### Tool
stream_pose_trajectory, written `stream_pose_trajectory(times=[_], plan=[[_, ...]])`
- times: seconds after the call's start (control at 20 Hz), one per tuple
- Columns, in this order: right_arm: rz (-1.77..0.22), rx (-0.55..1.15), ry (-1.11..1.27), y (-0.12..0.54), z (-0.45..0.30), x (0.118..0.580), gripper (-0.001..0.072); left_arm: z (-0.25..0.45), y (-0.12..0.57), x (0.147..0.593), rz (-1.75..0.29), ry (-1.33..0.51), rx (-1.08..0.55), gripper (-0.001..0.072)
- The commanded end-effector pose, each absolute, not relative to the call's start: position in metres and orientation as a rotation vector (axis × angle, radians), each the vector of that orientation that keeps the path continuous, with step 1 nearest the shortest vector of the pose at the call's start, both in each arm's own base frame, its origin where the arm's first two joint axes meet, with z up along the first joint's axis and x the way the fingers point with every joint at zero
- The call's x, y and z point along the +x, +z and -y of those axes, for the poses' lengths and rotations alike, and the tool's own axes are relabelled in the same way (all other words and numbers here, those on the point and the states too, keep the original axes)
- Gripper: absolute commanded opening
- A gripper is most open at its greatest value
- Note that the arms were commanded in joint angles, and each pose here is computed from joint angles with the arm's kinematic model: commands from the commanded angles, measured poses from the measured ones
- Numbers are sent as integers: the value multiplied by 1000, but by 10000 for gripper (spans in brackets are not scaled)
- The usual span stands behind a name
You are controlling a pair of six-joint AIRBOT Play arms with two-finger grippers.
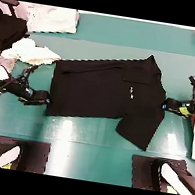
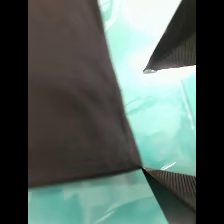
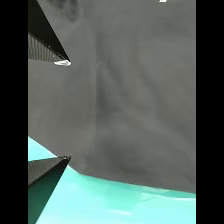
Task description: Fold the shirts.
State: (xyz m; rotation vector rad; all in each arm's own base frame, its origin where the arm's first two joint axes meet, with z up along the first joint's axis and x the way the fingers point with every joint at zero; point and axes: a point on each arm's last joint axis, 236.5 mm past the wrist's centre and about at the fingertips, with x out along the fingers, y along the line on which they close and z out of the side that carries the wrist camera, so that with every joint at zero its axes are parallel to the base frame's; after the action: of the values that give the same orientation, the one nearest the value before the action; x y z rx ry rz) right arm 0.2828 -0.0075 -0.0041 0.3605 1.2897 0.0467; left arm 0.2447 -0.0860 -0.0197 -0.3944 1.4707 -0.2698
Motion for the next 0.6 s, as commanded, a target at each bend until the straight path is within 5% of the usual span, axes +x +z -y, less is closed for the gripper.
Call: stream_pose_trajectory(times=[0.0,0.55], plan=[[-1240,390,64,-3,-8,260,646,96,-45,229,-1542,-296,-446,718],[-1270,403,73,-5,-22,219,645,81,-79,232,-1614,-245,-399,716]])
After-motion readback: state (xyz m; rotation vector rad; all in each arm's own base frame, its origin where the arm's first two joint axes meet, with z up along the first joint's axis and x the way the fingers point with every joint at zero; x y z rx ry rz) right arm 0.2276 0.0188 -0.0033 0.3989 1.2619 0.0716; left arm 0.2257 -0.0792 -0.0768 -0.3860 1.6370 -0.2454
